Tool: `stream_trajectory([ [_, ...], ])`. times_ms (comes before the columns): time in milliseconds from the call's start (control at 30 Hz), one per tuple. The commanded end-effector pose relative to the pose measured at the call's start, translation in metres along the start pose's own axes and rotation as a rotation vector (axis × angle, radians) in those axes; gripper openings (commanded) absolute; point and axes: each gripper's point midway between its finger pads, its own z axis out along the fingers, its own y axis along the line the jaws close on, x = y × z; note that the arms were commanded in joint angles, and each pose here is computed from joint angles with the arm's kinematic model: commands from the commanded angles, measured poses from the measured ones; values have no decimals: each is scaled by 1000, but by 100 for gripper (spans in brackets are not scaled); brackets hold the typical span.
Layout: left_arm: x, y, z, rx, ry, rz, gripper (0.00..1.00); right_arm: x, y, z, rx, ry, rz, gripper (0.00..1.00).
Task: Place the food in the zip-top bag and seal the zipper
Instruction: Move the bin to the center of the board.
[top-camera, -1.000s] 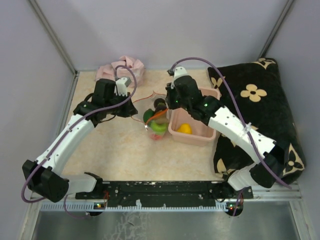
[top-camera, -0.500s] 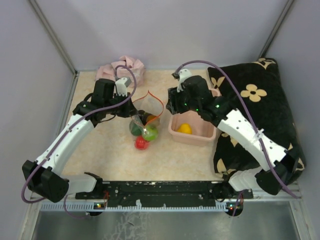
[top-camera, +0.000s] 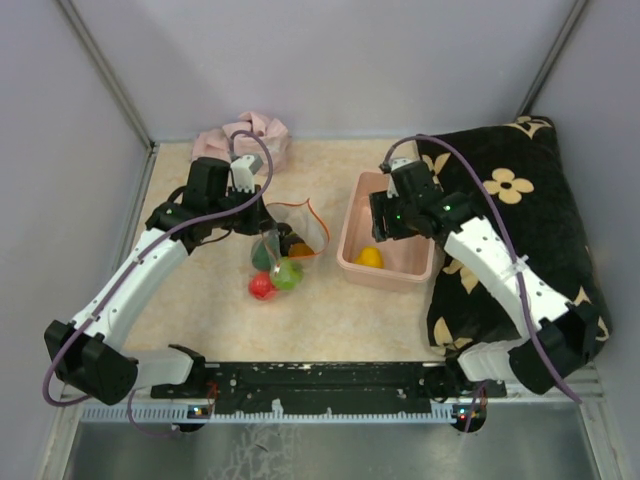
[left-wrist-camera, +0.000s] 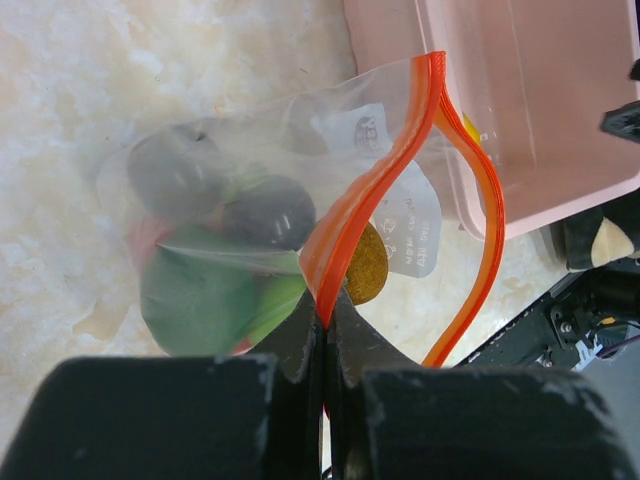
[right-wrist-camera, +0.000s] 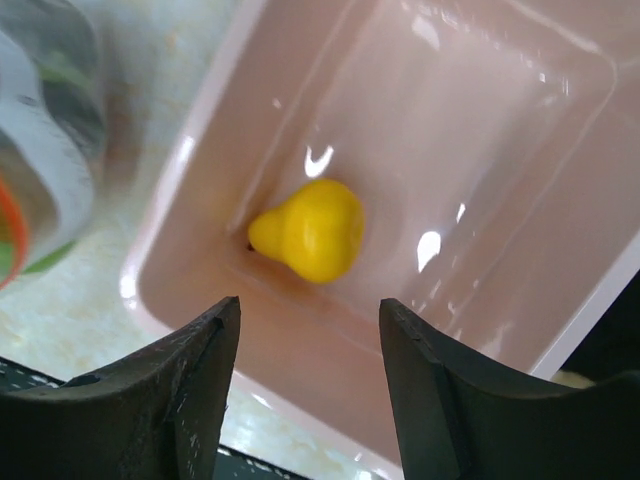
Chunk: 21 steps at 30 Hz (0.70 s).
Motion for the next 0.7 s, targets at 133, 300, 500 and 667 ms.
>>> stream_trajectory([
  [133,-16,-7,-8,28,-63,26,0,52,-35,33,128,230,-7,61],
  [300,-12,-3,-2,18,-58,28,0,81,-49,56,146,341,5,63],
  [500,-22,14,-3,-73,-119,56,0,104,-47,84,96,469,41,64],
  [667,-38,15,-4,-87,-187,80,0,124,-49,110,123,557,94,68],
])
